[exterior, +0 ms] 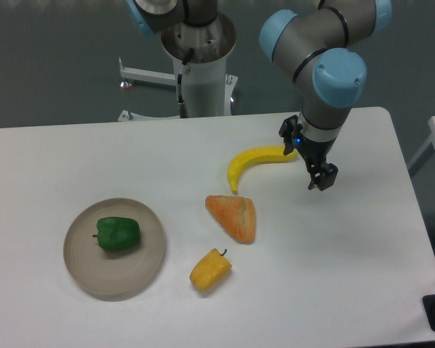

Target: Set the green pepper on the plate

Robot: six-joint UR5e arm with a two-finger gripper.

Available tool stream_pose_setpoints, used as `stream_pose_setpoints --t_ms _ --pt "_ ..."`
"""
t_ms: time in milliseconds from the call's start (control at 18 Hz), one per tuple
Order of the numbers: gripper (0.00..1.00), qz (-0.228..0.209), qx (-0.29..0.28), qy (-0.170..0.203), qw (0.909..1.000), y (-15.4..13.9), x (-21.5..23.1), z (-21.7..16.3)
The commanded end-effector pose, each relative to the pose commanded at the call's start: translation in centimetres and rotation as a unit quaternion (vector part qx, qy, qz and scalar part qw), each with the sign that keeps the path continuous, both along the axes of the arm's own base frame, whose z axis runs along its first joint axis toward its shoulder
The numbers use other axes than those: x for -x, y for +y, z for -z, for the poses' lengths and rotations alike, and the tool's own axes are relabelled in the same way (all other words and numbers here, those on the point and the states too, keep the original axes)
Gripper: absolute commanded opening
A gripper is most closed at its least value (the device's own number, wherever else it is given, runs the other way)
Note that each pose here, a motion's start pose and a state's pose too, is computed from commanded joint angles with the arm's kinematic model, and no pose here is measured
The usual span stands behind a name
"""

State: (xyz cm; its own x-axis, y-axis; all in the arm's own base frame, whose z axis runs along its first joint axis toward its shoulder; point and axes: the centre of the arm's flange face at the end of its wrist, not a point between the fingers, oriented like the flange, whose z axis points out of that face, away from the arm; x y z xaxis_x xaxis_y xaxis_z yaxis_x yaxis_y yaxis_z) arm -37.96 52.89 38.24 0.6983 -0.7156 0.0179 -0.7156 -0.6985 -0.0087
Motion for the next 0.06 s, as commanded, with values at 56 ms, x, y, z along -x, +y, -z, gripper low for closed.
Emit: stream_pose_setpoints --t_ms 56 --pt "1.0 0.001 0.0 -0.001 1.0 -0.02 -0.02 0.07"
